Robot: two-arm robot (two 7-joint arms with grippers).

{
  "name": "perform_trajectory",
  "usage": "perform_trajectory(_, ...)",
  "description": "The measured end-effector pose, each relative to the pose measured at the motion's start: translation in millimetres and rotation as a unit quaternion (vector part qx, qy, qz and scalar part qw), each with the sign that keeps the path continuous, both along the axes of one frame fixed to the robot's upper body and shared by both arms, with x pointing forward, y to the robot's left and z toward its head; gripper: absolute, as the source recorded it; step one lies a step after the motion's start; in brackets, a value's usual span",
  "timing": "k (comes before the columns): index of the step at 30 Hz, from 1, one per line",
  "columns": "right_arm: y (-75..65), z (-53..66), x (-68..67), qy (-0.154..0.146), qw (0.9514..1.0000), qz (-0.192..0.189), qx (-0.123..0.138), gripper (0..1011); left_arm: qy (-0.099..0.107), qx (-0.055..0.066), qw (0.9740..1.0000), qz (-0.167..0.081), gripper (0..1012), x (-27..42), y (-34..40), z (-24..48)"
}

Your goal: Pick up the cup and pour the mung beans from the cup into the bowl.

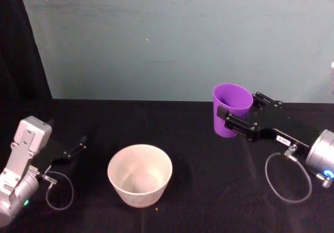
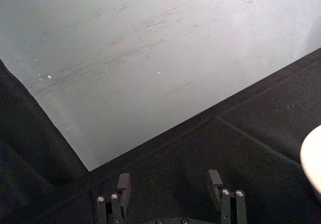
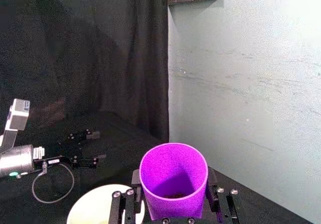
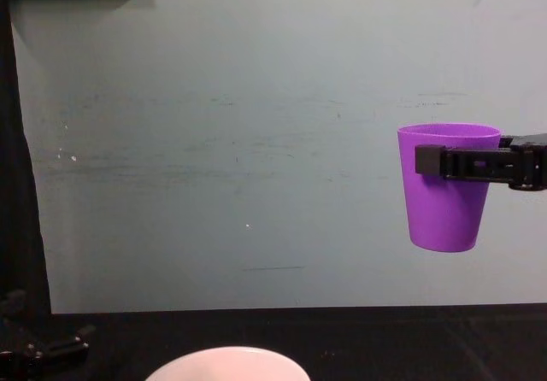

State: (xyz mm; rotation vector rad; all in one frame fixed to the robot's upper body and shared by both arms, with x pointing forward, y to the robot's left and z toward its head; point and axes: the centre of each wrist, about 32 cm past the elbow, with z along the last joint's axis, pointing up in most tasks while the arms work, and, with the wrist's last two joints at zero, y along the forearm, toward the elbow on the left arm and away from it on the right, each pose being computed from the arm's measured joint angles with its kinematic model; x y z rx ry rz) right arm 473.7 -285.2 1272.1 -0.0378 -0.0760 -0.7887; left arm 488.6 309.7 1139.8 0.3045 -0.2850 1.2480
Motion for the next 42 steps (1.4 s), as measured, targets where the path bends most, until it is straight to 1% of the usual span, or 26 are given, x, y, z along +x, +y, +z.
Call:
perform_trajectory(37,0.0,0.0,0.0,0.000,1.0000,0.000,0.000,739,0.000,0.000,1.0000,0.000,1003,0.0,0.0,0.0)
perform_trajectory(40,-0.3,-0.2,1.7,0.001,1.0000,0.000,-0.002,738,0.000,0.000,1.0000,0.000,1003,0.0,0.0,0.0)
perform_trajectory(42,-1.4,-2.3,7.2,0.005,1.0000,-0.002,-0.005,739,0.000,0.000,1.0000,0.000,1003,0.0,0.0,0.0)
